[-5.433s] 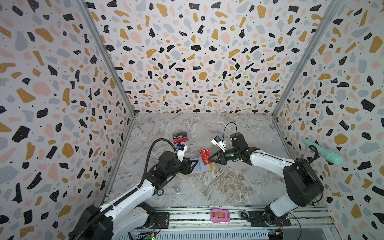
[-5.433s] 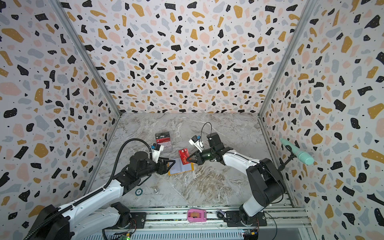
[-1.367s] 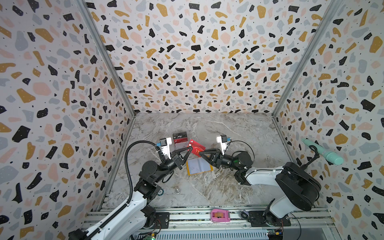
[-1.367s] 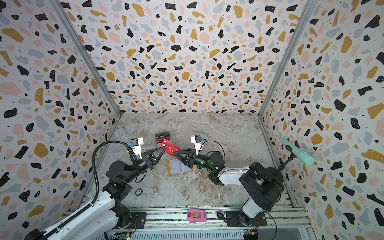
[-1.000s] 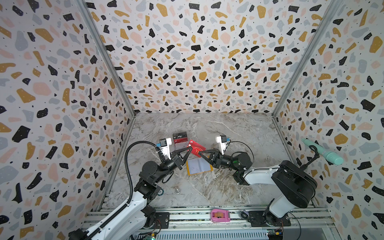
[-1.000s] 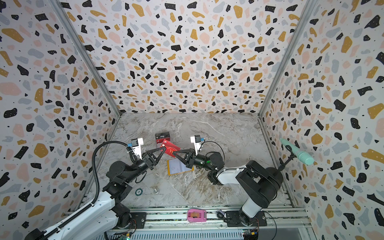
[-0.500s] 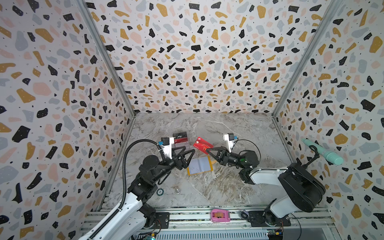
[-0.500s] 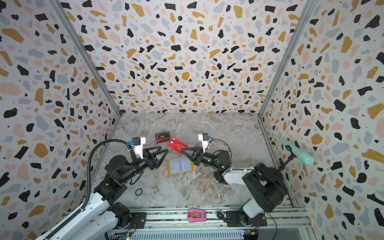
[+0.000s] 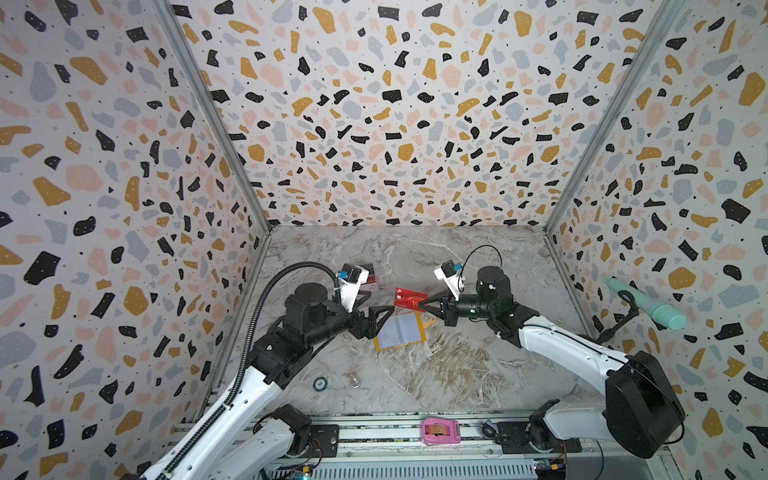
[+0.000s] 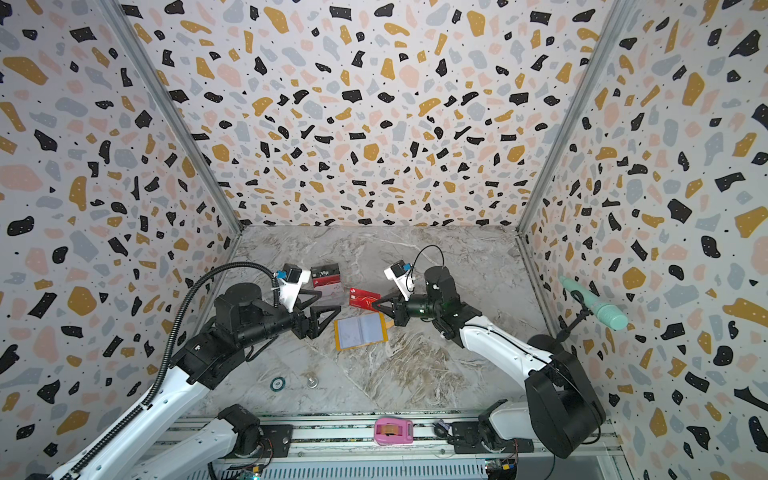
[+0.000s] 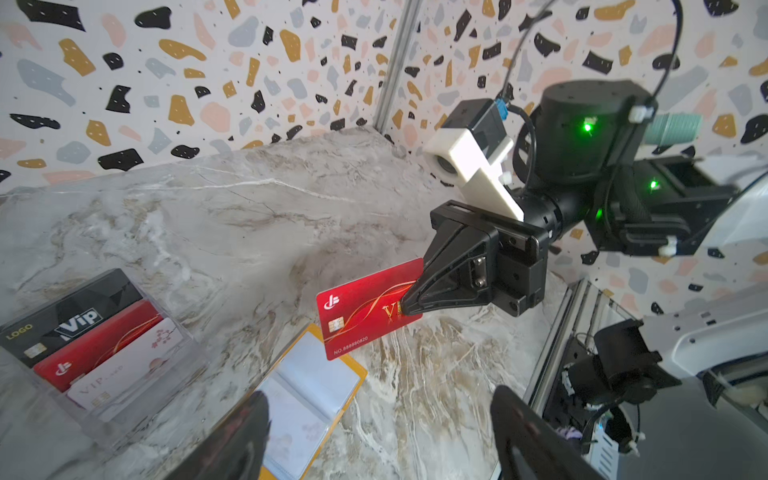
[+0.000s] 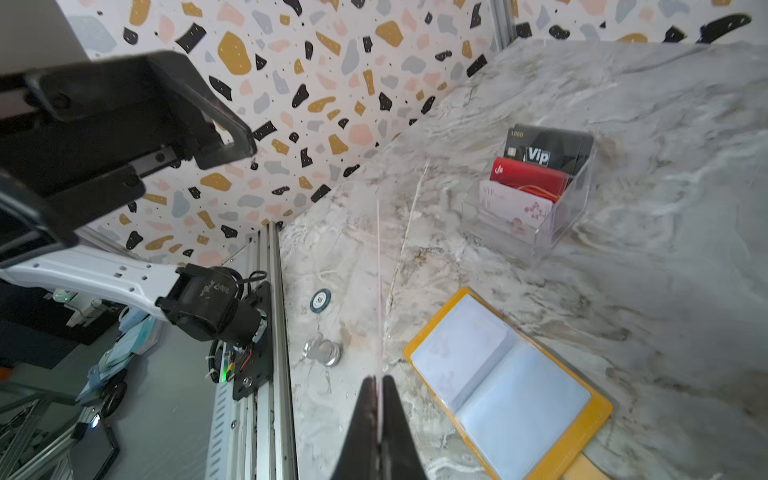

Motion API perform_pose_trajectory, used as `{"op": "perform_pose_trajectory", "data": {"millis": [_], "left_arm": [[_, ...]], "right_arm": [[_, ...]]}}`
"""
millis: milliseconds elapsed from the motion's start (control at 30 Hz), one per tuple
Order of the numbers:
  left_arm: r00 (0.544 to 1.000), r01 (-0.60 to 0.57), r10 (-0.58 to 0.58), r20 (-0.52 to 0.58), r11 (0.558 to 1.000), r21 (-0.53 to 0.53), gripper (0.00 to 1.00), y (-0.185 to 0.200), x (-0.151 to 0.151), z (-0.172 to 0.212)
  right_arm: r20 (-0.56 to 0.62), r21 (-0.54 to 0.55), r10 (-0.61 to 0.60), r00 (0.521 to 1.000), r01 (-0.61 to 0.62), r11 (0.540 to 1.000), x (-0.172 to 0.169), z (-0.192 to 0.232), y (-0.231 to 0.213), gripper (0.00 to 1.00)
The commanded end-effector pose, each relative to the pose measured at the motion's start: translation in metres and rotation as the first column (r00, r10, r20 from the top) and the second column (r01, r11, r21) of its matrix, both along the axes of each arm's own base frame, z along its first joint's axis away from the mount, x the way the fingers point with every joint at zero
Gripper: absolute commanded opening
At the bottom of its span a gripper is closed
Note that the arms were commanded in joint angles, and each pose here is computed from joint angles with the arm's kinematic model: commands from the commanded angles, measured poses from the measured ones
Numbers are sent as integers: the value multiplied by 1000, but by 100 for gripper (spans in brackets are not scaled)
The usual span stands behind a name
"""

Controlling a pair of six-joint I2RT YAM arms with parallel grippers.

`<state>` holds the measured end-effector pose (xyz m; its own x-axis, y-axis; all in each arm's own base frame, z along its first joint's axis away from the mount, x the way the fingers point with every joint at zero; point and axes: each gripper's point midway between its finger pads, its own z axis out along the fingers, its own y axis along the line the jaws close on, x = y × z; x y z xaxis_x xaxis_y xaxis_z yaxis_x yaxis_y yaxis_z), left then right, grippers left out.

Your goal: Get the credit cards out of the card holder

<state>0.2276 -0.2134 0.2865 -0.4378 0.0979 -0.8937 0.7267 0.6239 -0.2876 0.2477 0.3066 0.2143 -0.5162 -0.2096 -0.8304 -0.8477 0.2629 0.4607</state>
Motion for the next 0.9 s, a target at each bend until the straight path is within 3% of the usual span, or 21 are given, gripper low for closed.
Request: {"op": "perform_pose_trajectory", "data": {"millis": [0,67,167,533,867], "left_arm": [[991,128,-126,-34,989,68,81,-9,-15,-10],[986,158,-153,-63,983,92,75,-11,-16,-13],[983,175,-168,-70,979,106,75,-12,-17,-17],[919,388,-380,-104,919,68,57,-24,-53,-21],[907,414,-405,-115,907,75,51,-23,-62,-25]], "right_arm": [[-59,-146,132,990,-139,979,-30,-30,-7,0],[-41,-191,176,984,-181,965,-40,-34,-3,0],[-5,-235,237,972,-231,944,-53,-34,2,0],[46,-175,445,894,-431,885,-94,2,16,0],[88,-154,500,862,-484,861,-101,21,23,0]]}}
